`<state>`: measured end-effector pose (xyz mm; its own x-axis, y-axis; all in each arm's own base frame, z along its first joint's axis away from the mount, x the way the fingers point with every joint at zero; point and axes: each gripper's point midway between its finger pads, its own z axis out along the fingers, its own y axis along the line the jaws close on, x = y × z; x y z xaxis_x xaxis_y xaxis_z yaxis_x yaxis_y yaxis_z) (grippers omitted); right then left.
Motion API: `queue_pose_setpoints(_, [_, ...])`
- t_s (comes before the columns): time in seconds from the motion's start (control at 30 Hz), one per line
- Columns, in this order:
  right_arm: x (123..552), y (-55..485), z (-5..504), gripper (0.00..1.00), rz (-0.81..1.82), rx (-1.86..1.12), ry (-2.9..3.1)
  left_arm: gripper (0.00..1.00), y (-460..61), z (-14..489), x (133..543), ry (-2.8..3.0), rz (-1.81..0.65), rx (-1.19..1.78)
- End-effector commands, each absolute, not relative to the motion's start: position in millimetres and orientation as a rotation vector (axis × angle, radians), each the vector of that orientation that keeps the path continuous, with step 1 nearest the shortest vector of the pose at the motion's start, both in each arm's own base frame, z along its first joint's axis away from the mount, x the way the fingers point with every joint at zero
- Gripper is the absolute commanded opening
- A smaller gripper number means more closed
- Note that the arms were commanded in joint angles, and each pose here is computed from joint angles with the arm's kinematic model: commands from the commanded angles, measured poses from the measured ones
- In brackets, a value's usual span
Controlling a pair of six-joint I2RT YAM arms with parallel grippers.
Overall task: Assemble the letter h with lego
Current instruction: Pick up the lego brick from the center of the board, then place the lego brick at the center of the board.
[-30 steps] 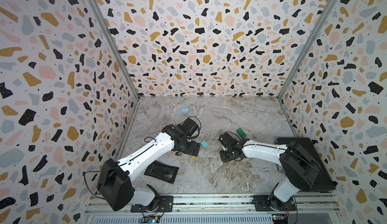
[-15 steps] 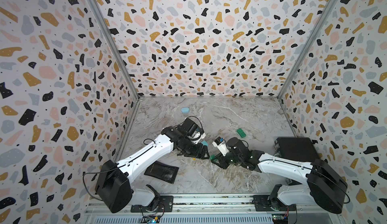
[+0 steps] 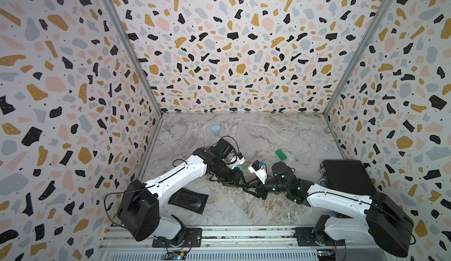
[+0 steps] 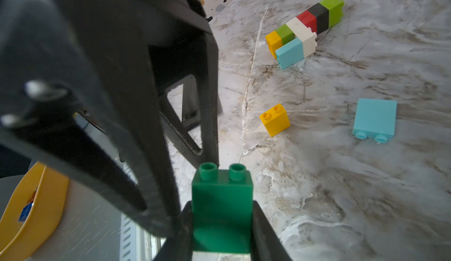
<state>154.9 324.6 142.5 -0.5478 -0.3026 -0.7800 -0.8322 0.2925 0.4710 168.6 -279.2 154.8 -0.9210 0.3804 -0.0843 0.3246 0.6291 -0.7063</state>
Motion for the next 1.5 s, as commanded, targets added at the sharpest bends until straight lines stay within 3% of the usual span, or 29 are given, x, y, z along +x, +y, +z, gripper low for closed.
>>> queue_pose_setpoints(0.0, [148, 330, 167, 0.11, 1.278, -1.039, 1.886, 0.39, -281, 150, 166, -2.745, 1.17, -0.604])
queue_pose_setpoints(0.2, [146, 330, 167, 0.17, 1.269, -1.041, 1.875, 0.15, -283, 149, 165, -2.729, 1.176, -0.6])
queue_pose_setpoints(0.3, [151, 329, 164, 0.29, 1.241, -1.021, 1.893, 0.04, -280, 148, 167, -2.752, 1.152, -0.606])
queue_pose_setpoints(0.43, [167, 319, 158, 0.6, 1.121, -0.931, 1.952, 0.0, -262, 141, 181, -2.906, 0.981, -0.621])
queue_pose_setpoints(0.63, [189, 287, 167, 0.79, 0.95, -0.737, 1.901, 0.0, -223, 136, 209, -3.267, 0.578, -0.449])
queue_pose_setpoints(0.77, [226, 238, 160, 0.91, 0.642, -0.463, 1.955, 0.0, -233, 137, 214, -3.375, 0.463, -0.415])
queue_pose_setpoints(0.87, [250, 194, 143, 0.92, 0.387, -0.259, 2.051, 0.0, -249, 130, 222, -3.419, 0.454, -0.37])
queue_pose_setpoints(1.07, [270, 145, 116, 0.91, 0.269, 0.004, 2.169, 0.0, -271, 103, 234, -3.447, 0.348, -0.333])
queue_pose_setpoints(1.47, [273, 131, 114, 0.9, 0.237, 0.063, 2.178, 0.0, -288, 58, 232, -3.415, 0.247, -0.234])
